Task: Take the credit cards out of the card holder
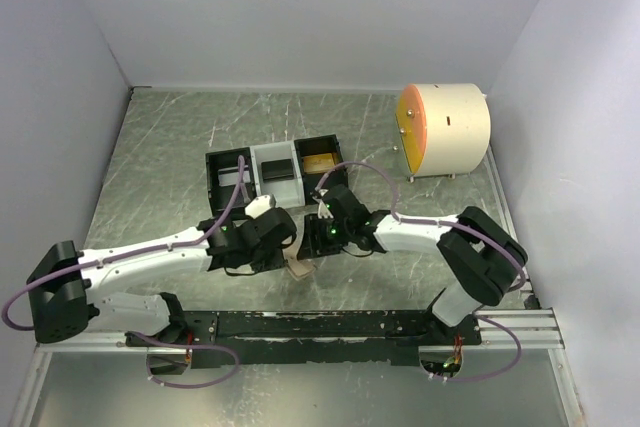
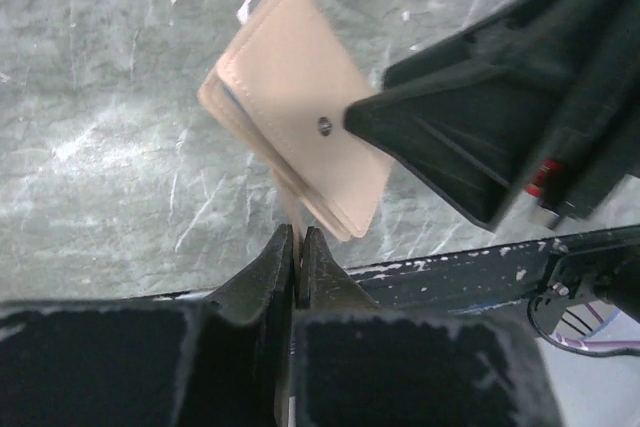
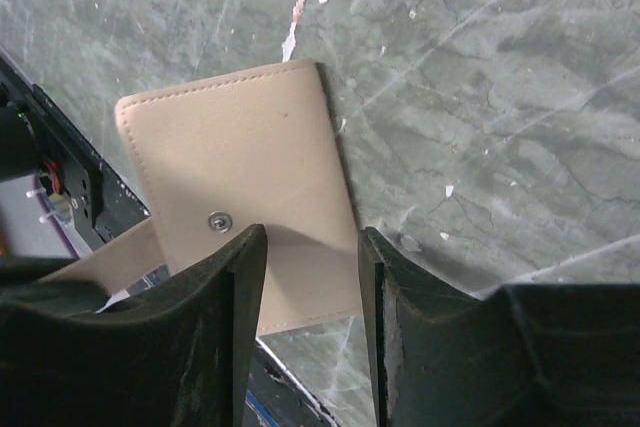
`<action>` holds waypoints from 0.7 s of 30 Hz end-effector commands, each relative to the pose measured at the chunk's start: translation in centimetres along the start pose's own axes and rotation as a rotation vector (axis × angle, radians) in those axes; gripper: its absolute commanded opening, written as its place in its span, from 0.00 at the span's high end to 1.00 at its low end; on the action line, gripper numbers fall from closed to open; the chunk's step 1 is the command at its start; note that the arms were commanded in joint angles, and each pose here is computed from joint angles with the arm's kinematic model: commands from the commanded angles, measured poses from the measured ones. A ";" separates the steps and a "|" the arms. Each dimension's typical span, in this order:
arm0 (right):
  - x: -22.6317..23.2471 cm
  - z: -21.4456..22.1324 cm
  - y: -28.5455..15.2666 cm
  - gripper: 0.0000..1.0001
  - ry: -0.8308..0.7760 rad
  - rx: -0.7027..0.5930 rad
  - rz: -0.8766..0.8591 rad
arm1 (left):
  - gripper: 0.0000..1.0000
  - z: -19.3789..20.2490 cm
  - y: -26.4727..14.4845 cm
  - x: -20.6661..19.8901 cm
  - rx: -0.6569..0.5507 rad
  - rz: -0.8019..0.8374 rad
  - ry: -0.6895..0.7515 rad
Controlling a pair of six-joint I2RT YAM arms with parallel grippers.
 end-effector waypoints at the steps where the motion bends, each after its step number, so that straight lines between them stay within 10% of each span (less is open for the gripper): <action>1: 0.5 -1.0 0.2 0.58 -0.019 -0.009 -0.001 | 0.93 -1.3 -1.3 -1.3 -0.104 0.141 0.072; 21: -2.3 0.0 -2.8 0.54 0.190 -0.178 0.159 | 0.93 -2.6 0.3 -7.6 -0.096 0.320 0.355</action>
Point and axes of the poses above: each gripper's point midway between its finger pads, its own y axis out along the fingers, its own x axis along the line the jaws close on, z = x × y, the point moved 9 cm from there along -y, back along the fingers, and after that the axes turned 1 degree about -y, right-handed, at the moved point
